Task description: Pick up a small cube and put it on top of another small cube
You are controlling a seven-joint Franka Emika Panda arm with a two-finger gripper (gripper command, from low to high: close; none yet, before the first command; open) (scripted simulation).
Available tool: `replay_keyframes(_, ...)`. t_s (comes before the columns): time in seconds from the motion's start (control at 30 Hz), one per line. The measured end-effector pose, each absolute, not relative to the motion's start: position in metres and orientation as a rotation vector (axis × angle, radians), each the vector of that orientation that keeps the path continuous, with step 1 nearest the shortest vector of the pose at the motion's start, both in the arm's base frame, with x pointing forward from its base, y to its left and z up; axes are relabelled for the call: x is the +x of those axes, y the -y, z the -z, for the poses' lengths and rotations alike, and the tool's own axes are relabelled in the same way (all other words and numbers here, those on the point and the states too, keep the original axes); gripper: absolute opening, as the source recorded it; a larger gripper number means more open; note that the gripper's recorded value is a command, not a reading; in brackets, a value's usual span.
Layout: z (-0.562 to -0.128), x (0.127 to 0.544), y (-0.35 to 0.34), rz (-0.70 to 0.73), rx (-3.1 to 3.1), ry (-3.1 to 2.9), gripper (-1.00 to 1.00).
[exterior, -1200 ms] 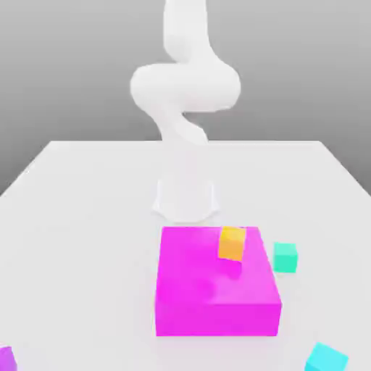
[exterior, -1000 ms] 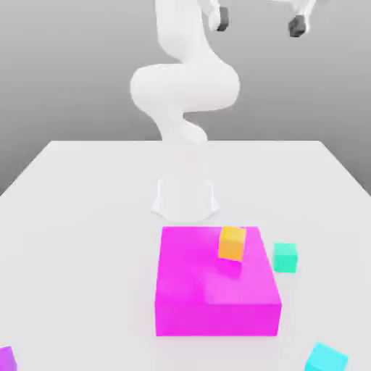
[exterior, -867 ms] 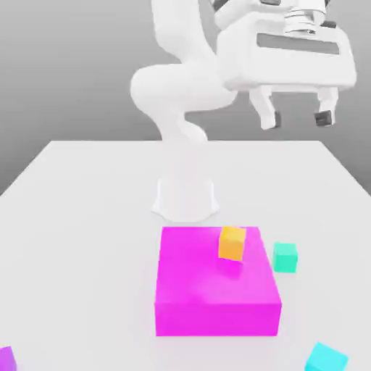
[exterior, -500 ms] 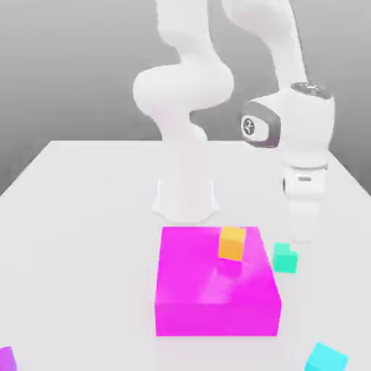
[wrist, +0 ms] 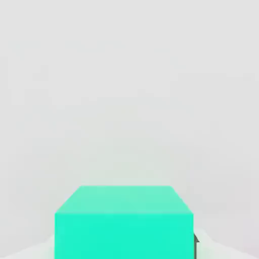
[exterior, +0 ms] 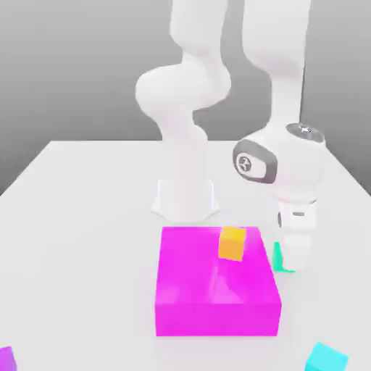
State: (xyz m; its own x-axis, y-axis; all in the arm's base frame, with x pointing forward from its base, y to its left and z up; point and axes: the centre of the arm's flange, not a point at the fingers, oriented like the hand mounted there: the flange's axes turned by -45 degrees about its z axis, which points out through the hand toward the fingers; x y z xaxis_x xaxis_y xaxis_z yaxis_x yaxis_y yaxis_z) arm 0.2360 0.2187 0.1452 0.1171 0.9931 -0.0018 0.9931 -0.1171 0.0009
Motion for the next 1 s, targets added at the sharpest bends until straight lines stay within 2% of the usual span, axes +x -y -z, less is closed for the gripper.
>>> replay_keyframes(0.17,-0.182,0.234,-0.218,0.002,2.342,-2.09,-1.0)
replay_keyframes(0.27,-0.207,0.249,-0.204,0.002,2.453,-1.957,-1.0)
replay_keyframes(0.47,-0.259,0.28,-0.158,0.002,2.726,-1.551,-1.0)
replay_keyframes(0.67,-0.31,0.292,-0.103,0.001,2.945,-1.099,-1.0)
replay_keyframes(0.73,-0.306,0.294,-0.095,0.001,2.971,-1.029,-1.0)
replay_keyframes(0.9,-0.26,0.294,-0.092,0.001,2.977,-1.006,-1.0)
replay_keyframes(0.93,-0.255,0.293,-0.092,0.001,2.977,-1.005,1.0)
replay_keyframes(1.0,-0.255,0.293,-0.092,0.001,2.977,-1.005,1.0)
